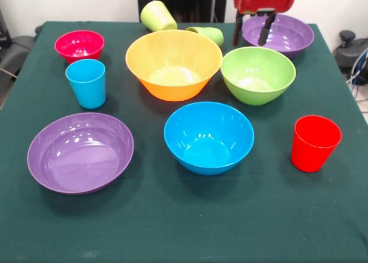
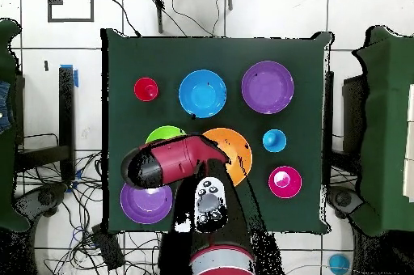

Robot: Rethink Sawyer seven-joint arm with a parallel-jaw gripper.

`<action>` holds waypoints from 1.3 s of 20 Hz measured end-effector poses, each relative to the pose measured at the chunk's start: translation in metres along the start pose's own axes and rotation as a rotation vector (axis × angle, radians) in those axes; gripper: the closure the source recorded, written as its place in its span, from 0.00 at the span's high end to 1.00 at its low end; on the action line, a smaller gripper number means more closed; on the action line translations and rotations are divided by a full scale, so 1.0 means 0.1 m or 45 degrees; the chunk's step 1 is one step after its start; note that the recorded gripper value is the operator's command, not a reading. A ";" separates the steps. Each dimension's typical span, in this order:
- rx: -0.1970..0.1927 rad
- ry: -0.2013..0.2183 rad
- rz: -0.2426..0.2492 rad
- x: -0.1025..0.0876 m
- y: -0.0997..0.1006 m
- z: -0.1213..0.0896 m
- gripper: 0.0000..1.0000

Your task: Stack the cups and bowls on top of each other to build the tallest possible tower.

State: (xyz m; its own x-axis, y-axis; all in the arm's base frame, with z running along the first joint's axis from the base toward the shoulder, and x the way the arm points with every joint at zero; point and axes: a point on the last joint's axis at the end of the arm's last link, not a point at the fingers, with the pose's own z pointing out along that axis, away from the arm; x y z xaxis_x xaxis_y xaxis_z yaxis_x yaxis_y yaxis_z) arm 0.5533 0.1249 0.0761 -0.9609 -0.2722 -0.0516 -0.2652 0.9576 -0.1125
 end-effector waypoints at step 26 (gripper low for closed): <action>-0.017 0.175 0.036 0.59 -0.09 0.76 1.00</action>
State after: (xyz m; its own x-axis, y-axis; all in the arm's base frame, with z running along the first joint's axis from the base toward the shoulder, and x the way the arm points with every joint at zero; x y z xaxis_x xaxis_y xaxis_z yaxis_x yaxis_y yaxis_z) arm 0.5053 0.0935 -0.0011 -0.9697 -0.2302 0.0818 -0.2378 0.9662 -0.0994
